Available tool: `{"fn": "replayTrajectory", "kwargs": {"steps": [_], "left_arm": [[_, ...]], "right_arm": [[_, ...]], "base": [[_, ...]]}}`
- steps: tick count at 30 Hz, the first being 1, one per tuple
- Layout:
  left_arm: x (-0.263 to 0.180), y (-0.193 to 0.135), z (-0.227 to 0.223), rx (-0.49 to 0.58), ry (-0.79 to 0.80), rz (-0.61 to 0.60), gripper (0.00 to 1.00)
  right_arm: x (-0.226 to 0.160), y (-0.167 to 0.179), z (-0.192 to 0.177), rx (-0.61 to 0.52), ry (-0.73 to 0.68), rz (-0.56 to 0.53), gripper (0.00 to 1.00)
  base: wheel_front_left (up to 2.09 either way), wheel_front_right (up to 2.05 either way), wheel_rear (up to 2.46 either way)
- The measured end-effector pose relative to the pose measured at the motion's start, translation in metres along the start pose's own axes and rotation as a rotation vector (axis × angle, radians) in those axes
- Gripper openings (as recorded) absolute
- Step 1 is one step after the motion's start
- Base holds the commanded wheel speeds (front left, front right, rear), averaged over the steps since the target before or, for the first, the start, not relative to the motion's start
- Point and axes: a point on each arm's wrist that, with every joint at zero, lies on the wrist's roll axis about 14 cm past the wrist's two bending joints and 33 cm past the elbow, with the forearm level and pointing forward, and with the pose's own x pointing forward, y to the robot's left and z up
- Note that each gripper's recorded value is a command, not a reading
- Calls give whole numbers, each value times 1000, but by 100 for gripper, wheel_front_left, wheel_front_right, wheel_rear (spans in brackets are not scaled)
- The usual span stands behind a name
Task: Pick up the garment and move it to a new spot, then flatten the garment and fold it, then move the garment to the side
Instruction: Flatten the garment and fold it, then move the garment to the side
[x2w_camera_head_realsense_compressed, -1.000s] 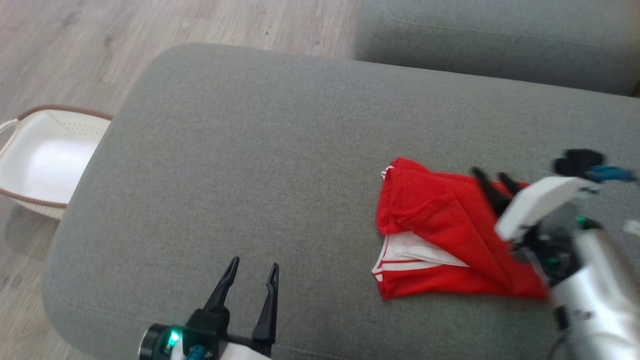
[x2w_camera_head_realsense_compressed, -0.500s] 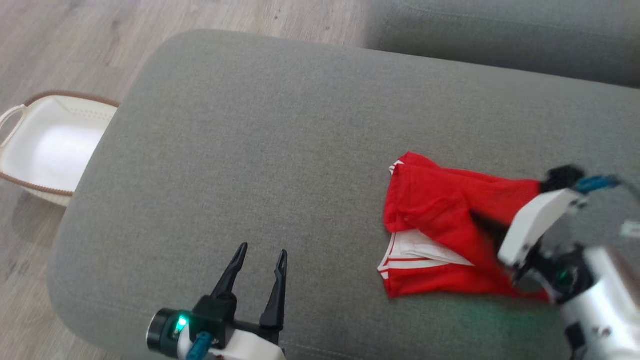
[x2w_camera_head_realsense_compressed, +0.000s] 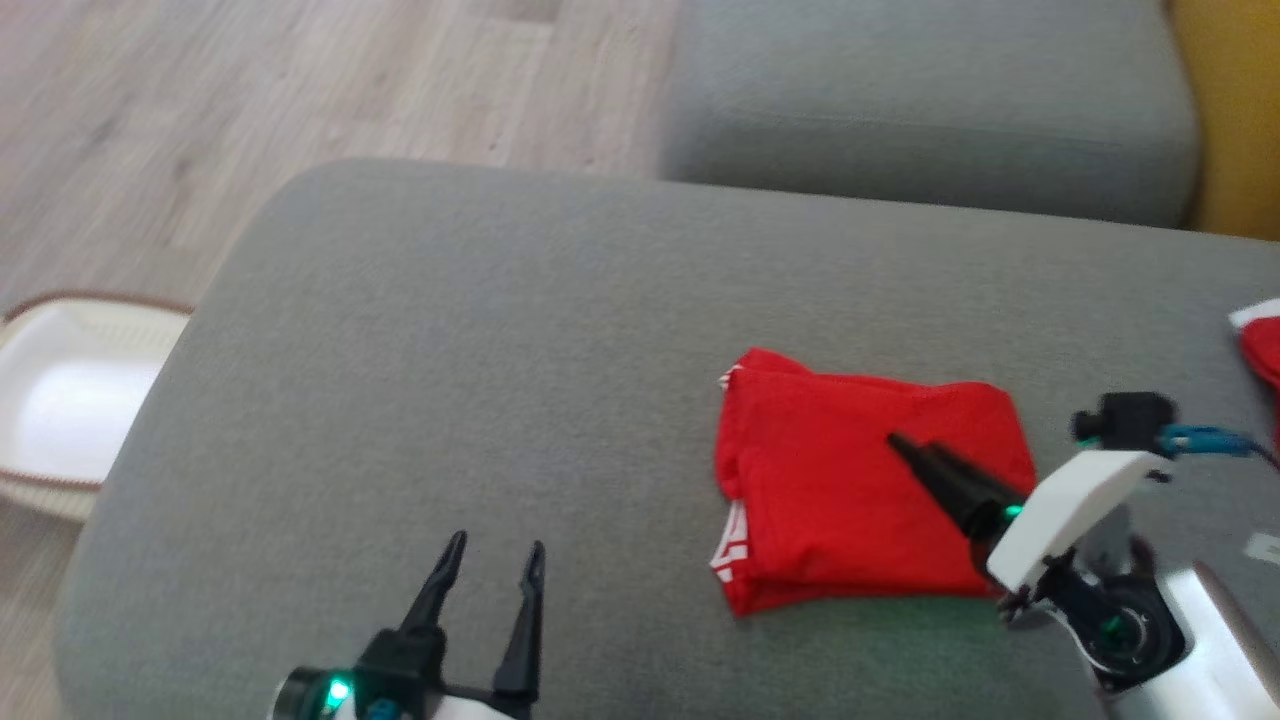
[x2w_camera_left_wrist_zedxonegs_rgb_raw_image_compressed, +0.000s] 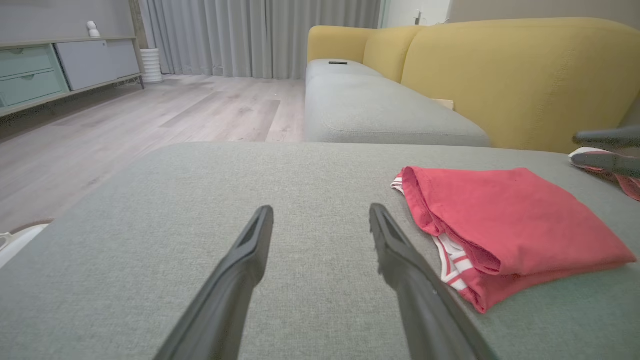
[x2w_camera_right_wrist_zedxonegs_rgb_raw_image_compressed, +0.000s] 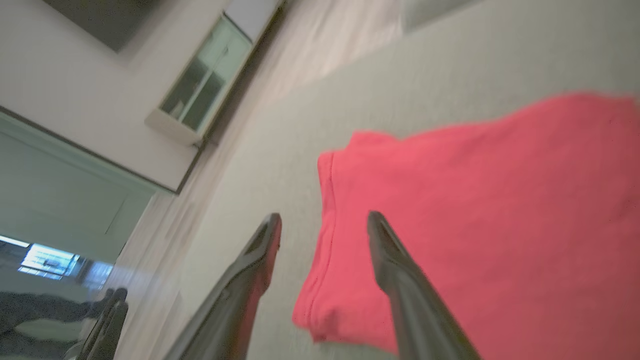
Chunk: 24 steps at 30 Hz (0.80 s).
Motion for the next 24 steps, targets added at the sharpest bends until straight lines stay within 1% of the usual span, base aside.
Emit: {"fn": "replayTrajectory", "kwargs": {"steps": [1, 6, 11, 14, 17, 20, 24], "left_arm": [[0, 0, 0, 0, 0, 0, 100], [4, 4, 1, -8, -1, 0, 100], [8, 6, 1, -18, -2, 1, 100], [5, 9, -3, -31, 11, 8, 100], [0, 11, -7, -35, 21, 13, 100], [-3, 14, -7, -33, 21, 14, 100], [-7, 18, -8, -30, 19, 16, 100]], "right_arm": [[0, 0, 0, 0, 0, 0, 100], [-24, -23, 35, -134, -238, -112, 100], [-45, -37, 43, -245, -413, -188, 100], [-56, -47, 35, -339, -468, -240, 100], [-68, -53, 30, -404, -526, -274, 100], [-71, -54, 22, -446, -535, -296, 100], [-74, -42, 19, -465, -572, -297, 100]], "base": [[0, 0, 0], [0, 0, 0], [0, 0, 0], [0, 0, 0], [0, 0, 0], [0, 0, 0], [0, 0, 0]]}}
